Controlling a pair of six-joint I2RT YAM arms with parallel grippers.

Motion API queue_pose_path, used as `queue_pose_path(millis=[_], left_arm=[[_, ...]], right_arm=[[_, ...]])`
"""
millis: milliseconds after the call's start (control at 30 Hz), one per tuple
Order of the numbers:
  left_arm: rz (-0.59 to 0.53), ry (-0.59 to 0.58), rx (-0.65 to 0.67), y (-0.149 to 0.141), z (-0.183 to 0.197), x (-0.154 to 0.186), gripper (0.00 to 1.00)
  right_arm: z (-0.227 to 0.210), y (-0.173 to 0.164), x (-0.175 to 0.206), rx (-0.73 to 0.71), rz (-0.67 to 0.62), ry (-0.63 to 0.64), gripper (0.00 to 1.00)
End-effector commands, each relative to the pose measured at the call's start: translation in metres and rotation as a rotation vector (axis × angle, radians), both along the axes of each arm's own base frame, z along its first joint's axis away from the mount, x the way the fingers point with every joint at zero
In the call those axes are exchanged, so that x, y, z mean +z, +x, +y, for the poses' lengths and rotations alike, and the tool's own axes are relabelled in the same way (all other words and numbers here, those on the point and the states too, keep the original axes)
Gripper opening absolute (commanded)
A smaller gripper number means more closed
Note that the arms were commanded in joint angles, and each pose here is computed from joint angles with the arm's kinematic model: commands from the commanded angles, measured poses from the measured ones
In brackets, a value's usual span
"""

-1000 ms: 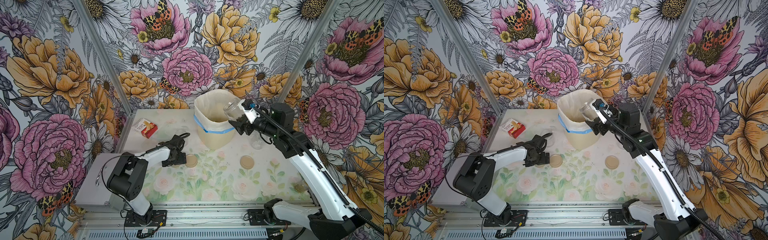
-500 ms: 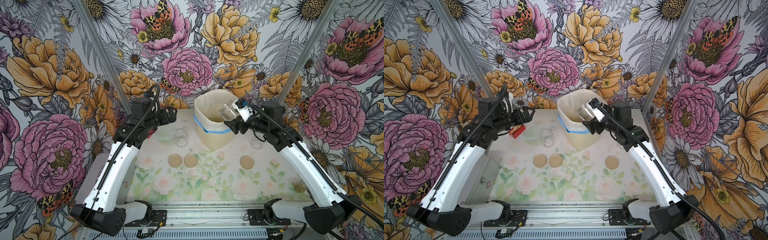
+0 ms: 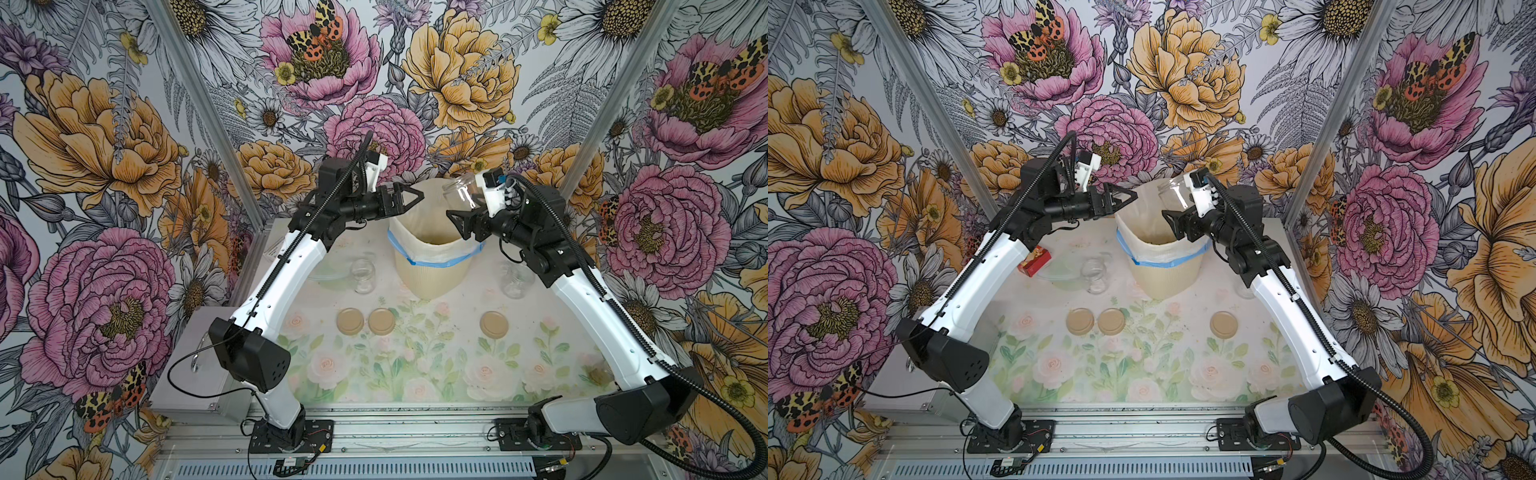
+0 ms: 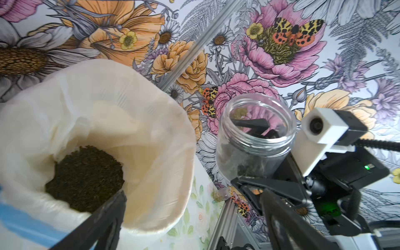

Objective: Empty moldy tea leaves from jars
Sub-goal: Pour the moldy tea leaves from the jar into the trash bin.

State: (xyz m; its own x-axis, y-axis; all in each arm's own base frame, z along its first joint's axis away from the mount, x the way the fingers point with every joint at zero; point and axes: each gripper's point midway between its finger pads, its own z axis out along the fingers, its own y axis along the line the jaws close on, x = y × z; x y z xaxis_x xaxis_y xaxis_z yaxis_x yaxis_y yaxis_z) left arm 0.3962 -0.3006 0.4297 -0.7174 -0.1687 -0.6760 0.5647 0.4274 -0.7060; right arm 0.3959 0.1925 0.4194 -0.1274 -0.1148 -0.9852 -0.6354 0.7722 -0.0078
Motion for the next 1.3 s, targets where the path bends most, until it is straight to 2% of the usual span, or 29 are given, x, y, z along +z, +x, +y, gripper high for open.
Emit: queue_pose_path(millis=[0,100,167,367,533,833,1000,1100,1267], left_arm=[[-0.068,-0.109,-0.107,-0.019,-0.022,0.046,0.99],[-0.06,-0.129,-0.141,-0.018,-0.038,0.05,0.99],[-0.031,-0.125,-0.162,-0.009,-0.053,0.037,0.99],[-0.001,-0.134,-0.233,-0.009,-0.087,0.027,0.99],[0.007,-0.125,-0.245,-0.005,-0.1,0.015,0.99],[-0.005,-0.12,-0.258,-0.003,-0.114,0.01,0.98],[-0.006,-0.113,-0.266,-0.004,-0.115,0.006,0.89],[0.006,-0.113,-0.279,-0.006,-0.116,0.004,0.72],[0.009,-0.125,-0.263,-0.009,-0.112,0.013,0.67]], right_arm=[[-0.003,0.002,0.051,-0.022,-0.135,0.117,0.5],[-0.002,0.003,0.049,-0.021,-0.131,0.136,0.5],[-0.001,0.002,0.047,-0.015,-0.128,0.144,0.5],[-0.002,-0.001,0.039,-0.01,-0.113,0.152,0.5],[-0.001,-0.007,0.038,0.018,-0.113,0.151,0.5],[0.019,-0.02,0.03,0.167,-0.067,0.17,0.5],[0.019,-0.021,0.026,0.18,-0.047,0.173,0.51],[0.016,-0.019,0.027,0.165,-0.046,0.177,0.52],[0.01,-0.014,0.027,0.123,-0.052,0.175,0.56]])
